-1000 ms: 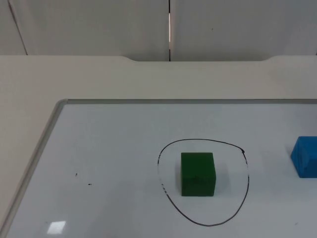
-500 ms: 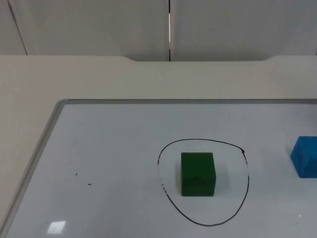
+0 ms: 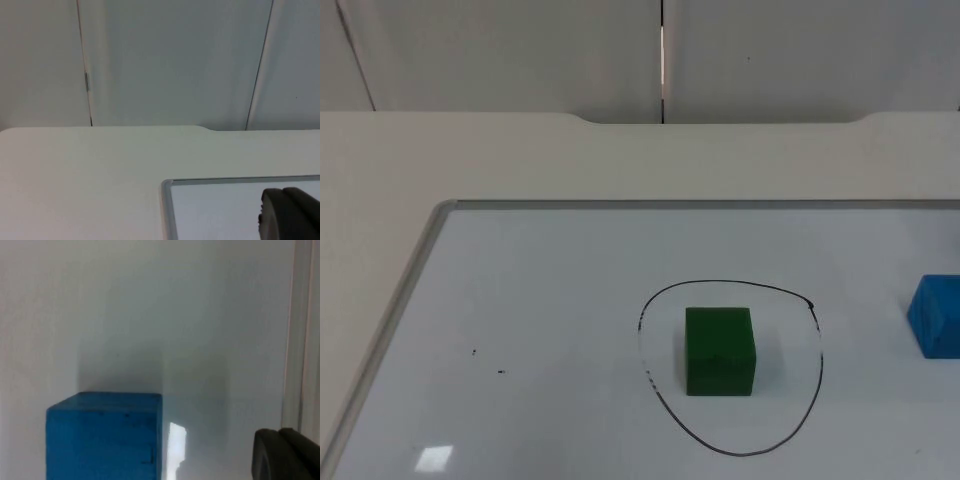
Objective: Push the two cubes into the marked area.
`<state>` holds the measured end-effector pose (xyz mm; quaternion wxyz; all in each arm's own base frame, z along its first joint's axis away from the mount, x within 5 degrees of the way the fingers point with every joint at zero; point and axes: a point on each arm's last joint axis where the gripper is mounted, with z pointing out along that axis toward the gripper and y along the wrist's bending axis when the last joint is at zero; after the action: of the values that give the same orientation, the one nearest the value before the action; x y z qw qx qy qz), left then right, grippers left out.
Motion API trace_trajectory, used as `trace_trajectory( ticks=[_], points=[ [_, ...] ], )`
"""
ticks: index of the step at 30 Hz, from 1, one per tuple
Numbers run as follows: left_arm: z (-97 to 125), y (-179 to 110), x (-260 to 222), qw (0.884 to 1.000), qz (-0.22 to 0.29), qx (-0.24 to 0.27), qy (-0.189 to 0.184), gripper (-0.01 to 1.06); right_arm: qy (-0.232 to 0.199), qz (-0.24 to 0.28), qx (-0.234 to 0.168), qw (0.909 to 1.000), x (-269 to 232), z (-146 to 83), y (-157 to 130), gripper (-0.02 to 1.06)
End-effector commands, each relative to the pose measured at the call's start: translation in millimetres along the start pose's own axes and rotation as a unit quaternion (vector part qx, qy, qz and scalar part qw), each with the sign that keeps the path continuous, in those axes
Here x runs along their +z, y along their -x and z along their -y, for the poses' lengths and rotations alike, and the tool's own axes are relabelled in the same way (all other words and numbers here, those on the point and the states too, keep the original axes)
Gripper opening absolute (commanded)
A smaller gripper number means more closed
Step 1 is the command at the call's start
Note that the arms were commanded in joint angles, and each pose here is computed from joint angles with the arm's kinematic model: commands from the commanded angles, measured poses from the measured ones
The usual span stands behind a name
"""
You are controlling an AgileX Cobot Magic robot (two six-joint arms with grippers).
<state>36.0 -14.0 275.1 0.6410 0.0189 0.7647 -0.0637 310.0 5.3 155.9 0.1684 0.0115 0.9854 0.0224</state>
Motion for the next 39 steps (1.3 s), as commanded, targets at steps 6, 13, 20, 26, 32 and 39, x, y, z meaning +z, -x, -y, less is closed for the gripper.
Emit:
trace_trajectory(
  ticks=[6,13,20,26,32,39],
  points=[
    [0,0,-1,1.0,0.004,-0.004,-0.001,0.0,0.005,0.012,0.013,0.9998,4,-2,-6,0.0],
    [1,0,-1,1.0,0.004,-0.005,-0.001,0.0,0.004,0.009,0.02,0.9997,10,-2,-12,0.0],
    [1,0,-1,1.0,0.004,-0.005,-0.001,0.0,0.003,-0.006,0.018,0.9998,31,-4,-15,0.0],
    [1,0,-1,1.0,0.004,-0.006,-0.002,0.0,0.001,-0.006,0.014,0.9999,36,-4,-15,0.0],
    [1,0,-1,1.0,0.004,-0.007,-0.002,0.0,0.002,0.006,0.019,0.9998,36,-4,-13,0.0],
    [1,0,-1,1.0,0.004,-0.007,-0.002,0.0,0.013,0.023,0.007,0.9996,37,-20,-11,0.0]
  ],
)
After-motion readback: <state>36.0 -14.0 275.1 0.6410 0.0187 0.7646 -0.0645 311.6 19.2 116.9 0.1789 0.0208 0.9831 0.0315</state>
